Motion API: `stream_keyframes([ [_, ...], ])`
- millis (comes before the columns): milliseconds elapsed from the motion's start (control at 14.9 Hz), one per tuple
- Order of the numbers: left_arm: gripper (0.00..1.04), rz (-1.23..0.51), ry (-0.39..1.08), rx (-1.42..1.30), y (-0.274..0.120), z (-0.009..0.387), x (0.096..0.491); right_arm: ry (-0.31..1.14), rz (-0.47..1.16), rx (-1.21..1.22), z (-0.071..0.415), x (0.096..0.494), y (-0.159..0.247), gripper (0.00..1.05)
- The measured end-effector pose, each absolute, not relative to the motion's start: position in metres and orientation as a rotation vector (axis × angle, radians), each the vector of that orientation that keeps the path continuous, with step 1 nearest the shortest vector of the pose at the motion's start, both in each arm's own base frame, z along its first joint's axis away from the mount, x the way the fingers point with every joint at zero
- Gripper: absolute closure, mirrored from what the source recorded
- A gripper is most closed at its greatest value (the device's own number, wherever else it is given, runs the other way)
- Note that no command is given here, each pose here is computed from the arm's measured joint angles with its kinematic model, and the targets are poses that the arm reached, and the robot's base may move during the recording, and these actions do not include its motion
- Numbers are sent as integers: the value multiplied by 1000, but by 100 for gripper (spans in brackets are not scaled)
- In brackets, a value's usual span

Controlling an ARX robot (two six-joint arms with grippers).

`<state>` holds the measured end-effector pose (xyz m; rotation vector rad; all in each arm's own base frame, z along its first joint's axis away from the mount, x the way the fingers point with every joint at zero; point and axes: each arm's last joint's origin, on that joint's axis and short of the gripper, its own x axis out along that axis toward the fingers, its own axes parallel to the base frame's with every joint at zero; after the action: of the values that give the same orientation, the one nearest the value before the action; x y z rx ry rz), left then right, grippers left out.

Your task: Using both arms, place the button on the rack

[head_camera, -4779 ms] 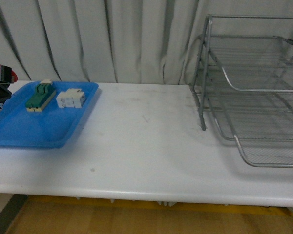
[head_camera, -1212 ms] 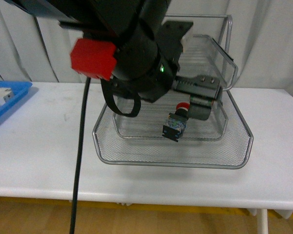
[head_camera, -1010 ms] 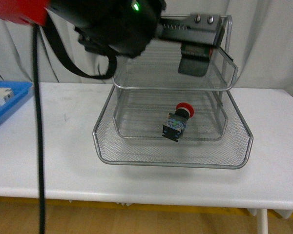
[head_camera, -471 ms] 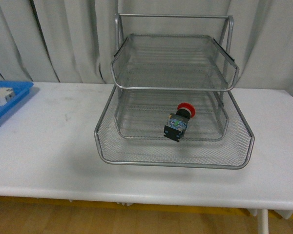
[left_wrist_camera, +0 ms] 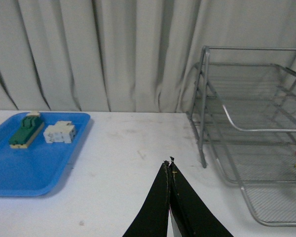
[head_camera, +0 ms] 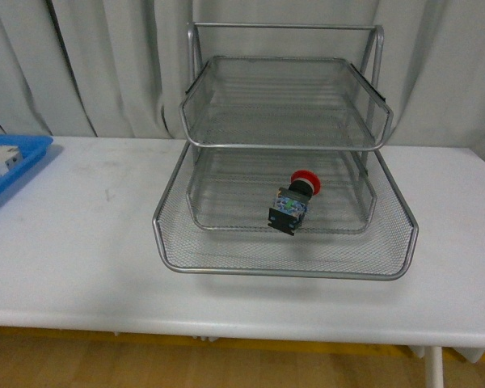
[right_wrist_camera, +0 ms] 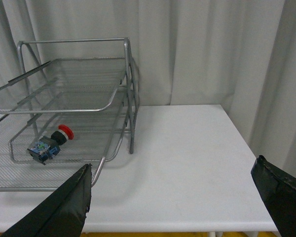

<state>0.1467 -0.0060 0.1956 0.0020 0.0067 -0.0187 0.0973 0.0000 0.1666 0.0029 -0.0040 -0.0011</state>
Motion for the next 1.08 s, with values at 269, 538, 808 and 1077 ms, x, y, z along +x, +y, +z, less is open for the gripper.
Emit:
stream_keyframes([
  [269,103,-2,8,1,0,182,132,-4,-1,2,167,97,0,6],
  [538,103,-2,3,1,0,176,121,-4,-1,2,167,97,0,6],
  [808,103,-2,-14,1,0,170,114,-4,-1,3,167,97,0,6],
  [1077,103,-2,-9,1,0,169,109,-4,-1,2,167,97,0,6],
])
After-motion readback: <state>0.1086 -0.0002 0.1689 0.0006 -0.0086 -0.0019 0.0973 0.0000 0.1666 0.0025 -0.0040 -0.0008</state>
